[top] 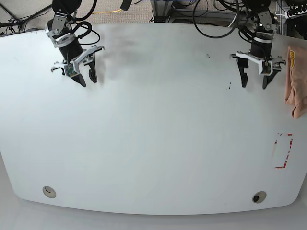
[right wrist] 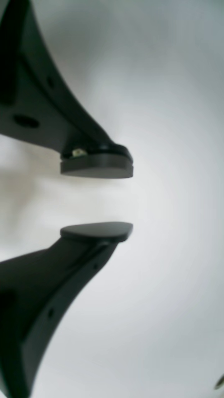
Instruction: Fold the T-shirt properly
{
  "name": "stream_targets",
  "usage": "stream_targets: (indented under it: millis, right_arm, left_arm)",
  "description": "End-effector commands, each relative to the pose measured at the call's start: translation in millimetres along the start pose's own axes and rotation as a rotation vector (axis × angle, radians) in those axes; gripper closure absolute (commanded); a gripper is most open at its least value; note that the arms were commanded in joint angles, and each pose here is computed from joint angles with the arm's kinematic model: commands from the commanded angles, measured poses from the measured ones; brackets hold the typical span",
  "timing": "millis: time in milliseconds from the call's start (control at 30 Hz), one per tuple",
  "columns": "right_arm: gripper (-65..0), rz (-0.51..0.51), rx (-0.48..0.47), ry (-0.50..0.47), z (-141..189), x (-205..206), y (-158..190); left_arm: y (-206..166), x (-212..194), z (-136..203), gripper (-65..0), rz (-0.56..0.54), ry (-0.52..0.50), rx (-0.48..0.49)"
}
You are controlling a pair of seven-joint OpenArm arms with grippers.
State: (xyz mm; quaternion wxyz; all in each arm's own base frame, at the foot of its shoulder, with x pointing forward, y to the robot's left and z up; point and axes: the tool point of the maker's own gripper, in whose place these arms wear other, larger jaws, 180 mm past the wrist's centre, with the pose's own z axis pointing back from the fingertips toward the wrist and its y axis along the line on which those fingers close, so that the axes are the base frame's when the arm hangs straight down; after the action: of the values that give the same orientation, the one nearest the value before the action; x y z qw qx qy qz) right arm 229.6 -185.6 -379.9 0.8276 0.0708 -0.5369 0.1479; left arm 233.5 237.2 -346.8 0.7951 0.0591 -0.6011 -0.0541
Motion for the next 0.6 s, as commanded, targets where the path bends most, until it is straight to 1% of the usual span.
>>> stream_targets:
  millis: [0, 67, 167, 200, 267, 300, 367, 467, 567]
  right_arm:
    - [-22.0, -0.044, -0.003, -0.064, 14.5, 8.2, 1.4]
    - [-21.9, -0.094, -0.001, -0.051, 31.0, -0.7, 7.7]
    - [-21.7, -0.176, 0.007, 0.003, 61.8, -24.8, 20.7]
    - [-21.7, -0.21, 0.005, 0.006, 72.8, -29.9, 24.5]
    - [-21.7, -0.257, -0.001, 0.011, 90.1, -37.3, 29.8]
    - [-21.7, -0.284, -0.004, 0.02, 101.3, -42.6, 34.3]
    - [-21.7, -0.309, -0.007, 0.042, 118.8, -50.0, 41.4]
    - [-21.7, -0.368, -0.025, 0.096, 149.0, -66.9, 57.2]
    - [-21.7, -0.435, -0.056, 0.141, 174.8, -85.0, 71.0]
  left_arm:
    - [-6.2, 13.2, 12.9, -38.5, 0.014, -0.055, 0.004]
    - [-15.8, 0.3, 34.9, -38.5, 0.034, -0.009, 0.004]
    - [-27.7, -24.0, 73.0, -38.5, 0.057, 0.092, 0.003]
    - [-29.8, -33.1, 87.6, -38.5, 0.057, 0.135, -0.001]
    - [-30.9, -41.7, 107.6, -38.5, 0.046, 0.187, -0.01]
    - [-31.9, -50.3, 124.6, -38.5, 0.042, 0.234, -0.017]
    - [-36.1, -61.6, 147.0, -38.5, 0.055, 0.296, -0.031]
    - [-35.3, -72.8, 184.0, -38.5, 0.139, 0.367, -0.012]
    - [-33.5, -86.3, 212.6, -38.5, 0.223, 0.428, 0.02]
